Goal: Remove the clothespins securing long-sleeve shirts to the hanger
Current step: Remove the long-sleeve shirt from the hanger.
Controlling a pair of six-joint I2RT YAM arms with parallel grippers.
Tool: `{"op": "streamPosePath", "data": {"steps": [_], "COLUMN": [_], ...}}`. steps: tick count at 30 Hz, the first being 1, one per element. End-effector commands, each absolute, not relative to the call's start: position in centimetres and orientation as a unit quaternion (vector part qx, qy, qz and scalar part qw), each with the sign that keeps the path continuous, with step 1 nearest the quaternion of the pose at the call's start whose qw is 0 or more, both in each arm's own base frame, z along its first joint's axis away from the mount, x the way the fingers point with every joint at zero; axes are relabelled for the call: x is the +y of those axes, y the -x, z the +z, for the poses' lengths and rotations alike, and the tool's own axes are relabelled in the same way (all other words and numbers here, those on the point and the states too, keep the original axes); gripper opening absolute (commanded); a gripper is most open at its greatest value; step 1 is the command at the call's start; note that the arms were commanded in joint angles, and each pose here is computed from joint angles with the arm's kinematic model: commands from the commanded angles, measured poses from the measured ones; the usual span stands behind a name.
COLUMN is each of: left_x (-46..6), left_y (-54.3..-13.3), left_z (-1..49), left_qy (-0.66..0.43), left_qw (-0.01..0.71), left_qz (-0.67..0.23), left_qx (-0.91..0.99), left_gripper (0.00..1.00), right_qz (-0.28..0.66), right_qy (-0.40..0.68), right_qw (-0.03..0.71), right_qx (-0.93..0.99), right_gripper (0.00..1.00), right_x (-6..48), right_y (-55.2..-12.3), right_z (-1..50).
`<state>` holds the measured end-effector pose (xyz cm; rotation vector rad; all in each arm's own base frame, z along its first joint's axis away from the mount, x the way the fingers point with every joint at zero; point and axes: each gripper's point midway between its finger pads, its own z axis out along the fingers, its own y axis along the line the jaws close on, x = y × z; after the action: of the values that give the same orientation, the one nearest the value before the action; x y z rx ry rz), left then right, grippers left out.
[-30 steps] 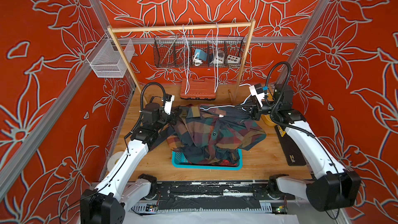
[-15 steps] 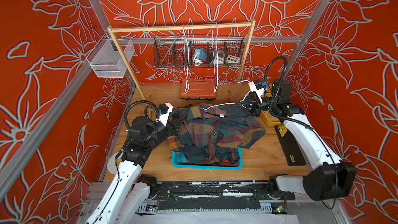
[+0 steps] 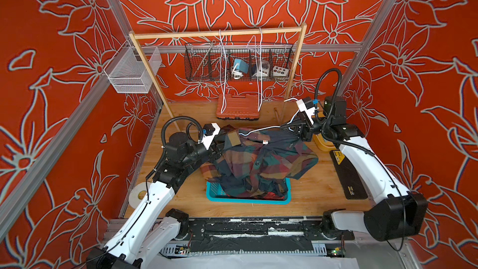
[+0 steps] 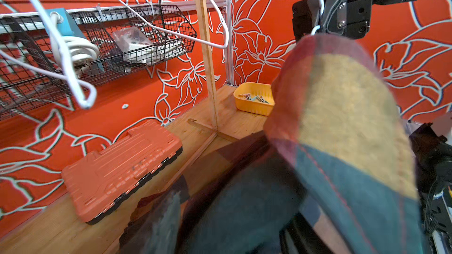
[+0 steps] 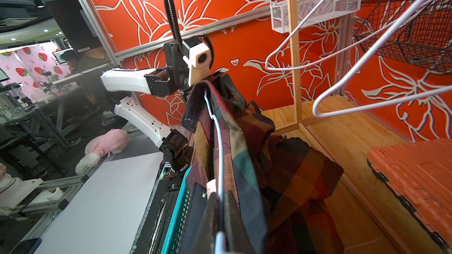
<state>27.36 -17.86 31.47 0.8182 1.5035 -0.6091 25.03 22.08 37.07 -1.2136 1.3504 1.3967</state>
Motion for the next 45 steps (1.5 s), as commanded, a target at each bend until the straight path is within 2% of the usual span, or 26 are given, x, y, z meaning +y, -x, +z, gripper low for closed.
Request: {"op": "streamPosePath", "data": {"steps": [1, 2, 3, 4, 8, 14, 25, 34, 45], "left_x": [-18.9, -19.1, -19.3, -19.4, -19.7, -17.8, -12.6, -12.2, -10.3], "left_y": [-27.0, -27.0, -27.0, -27.1, -26.9, -28.6, -33.2, -32.6, -31.8], "left_z": [33.4, 33.3, 33.2, 33.1, 32.8, 33.2, 28.6, 27.0, 24.4], "left_qy": [-0.388, -0.394, -0.400, -0.400, -0.407, -0.351, -0.187, -0.173, -0.140], "left_qw": [0.630, 0.626, 0.622, 0.619, 0.610, 0.636, 0.589, 0.573, 0.549], "left_qz": [-0.264, -0.264, -0.265, -0.263, -0.271, -0.221, -0.170, -0.171, -0.135], "left_qx": [0.619, 0.619, 0.619, 0.622, 0.624, 0.651, 0.767, 0.783, 0.813], "left_gripper": [0.49, 0.41, 0.10, 0.00, 0.00, 0.00, 0.00, 0.00, 0.00], "right_qz": [0.580, 0.580, 0.580, 0.580, 0.578, 0.580, 0.576, 0.571, 0.525], "right_qy": [0.524, 0.525, 0.525, 0.526, 0.529, 0.525, 0.516, 0.512, 0.471], "right_qw": [0.411, 0.412, 0.412, 0.412, 0.414, 0.413, 0.417, 0.420, 0.446], "right_qx": [0.469, 0.468, 0.467, 0.466, 0.463, 0.468, 0.478, 0.484, 0.551], "right_gripper": [0.00, 0.00, 0.00, 0.00, 0.00, 0.00, 0.00, 0.00, 0.00], "right_x": [21.8, 21.8, 21.8, 21.8, 21.8, 21.6, 21.2, 21.2, 21.2], "right_y": [-22.2, -22.1, -22.0, -21.9, -21.7, -22.0, -22.7, -23.1, -26.5], "right_z": [39.8, 39.9, 40.0, 40.1, 40.3, 40.2, 40.1, 39.9, 39.0]}}
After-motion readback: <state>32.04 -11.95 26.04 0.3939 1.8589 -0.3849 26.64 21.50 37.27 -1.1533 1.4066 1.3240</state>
